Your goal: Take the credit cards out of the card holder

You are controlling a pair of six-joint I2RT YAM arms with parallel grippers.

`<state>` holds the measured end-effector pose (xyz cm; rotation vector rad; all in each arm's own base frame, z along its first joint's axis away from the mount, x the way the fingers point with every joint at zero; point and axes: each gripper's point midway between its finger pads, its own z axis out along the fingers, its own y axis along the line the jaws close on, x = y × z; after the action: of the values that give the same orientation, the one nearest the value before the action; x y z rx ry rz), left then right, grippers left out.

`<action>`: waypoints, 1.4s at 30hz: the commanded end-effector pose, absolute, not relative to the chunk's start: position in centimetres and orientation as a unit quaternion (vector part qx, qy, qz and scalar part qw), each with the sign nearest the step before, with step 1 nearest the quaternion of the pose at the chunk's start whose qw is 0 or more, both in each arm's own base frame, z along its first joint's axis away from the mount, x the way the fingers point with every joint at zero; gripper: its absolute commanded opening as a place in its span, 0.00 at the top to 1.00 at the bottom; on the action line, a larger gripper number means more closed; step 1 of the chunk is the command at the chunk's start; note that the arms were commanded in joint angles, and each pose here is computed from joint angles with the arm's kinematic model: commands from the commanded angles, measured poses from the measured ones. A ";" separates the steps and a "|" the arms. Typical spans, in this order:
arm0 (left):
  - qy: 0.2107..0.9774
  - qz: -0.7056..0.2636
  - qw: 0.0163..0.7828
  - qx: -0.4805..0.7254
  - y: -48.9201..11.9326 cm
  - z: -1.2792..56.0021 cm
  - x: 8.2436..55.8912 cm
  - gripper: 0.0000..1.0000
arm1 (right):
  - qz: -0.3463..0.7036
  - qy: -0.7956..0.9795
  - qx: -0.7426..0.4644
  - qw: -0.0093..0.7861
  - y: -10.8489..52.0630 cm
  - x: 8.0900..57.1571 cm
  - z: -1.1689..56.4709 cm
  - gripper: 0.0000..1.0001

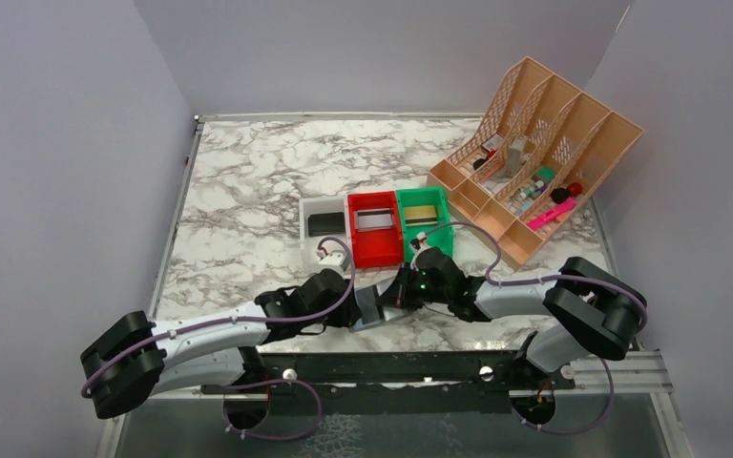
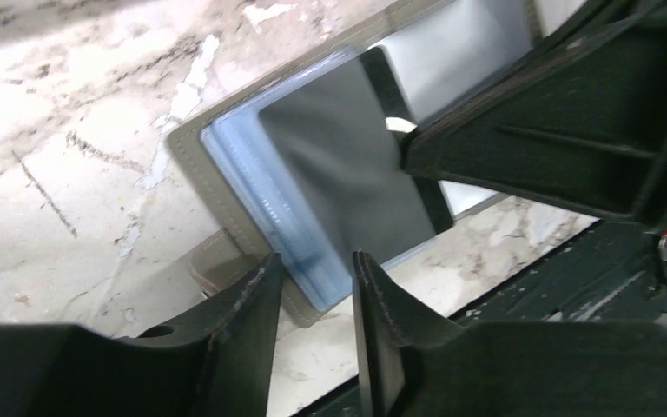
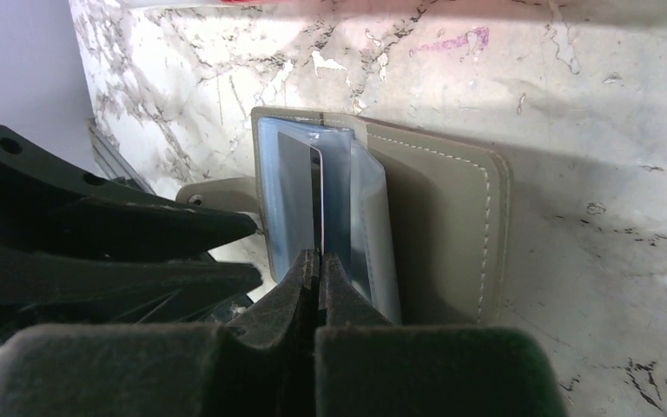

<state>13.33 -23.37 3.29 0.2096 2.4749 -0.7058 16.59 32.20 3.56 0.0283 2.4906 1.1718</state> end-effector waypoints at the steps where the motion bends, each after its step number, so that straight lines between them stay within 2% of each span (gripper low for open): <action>1: 0.899 -0.296 0.311 0.085 -25.0 7.1 14.4 0.59 | 0.424 0.886 0.011 0.187 32.2 16.5 3.4 0.98; 6: 0.887 -0.320 0.314 0.109 -26.4 7.9 14.4 0.55 | 0.418 0.889 0.015 0.185 32.1 16.6 3.1 0.98; 10: 0.896 -0.318 0.284 0.124 -27.1 5.8 13.8 0.55 | 0.415 0.891 0.019 0.183 31.9 16.7 2.9 0.98; 16: 0.923 -0.255 0.271 0.093 -24.5 1.7 13.8 0.62 | 0.419 0.889 0.018 0.184 31.7 16.6 3.3 0.97; 19: 0.930 -0.242 0.264 0.084 -23.6 0.8 13.4 0.66 | 0.438 0.882 -0.002 0.176 32.3 16.2 3.8 0.90; 24: 0.930 -0.240 0.269 0.069 -22.7 0.6 13.2 0.70 | 0.456 0.875 -0.004 0.162 33.0 15.9 4.1 0.86; 25: 0.929 -0.242 0.271 0.069 -22.7 0.7 13.2 0.71 | 0.458 0.874 0.002 0.163 32.9 16.0 4.2 0.86; 27: 0.930 -0.239 0.272 0.069 -22.5 0.8 13.2 0.71 | 0.458 0.873 0.011 0.167 32.6 16.0 3.9 0.95; 29: 0.930 -0.236 0.272 0.069 -22.2 0.9 13.1 0.71 | 0.457 0.873 0.016 0.173 32.4 16.2 4.0 0.99; 42: 0.934 -0.223 0.272 0.066 -21.8 0.1 13.2 0.73 | 0.412 0.890 0.014 0.196 30.3 16.9 3.9 0.98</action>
<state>14.06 -24.37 3.02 0.1623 2.4291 -0.7526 16.48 31.30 4.42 0.0526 2.4779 1.2428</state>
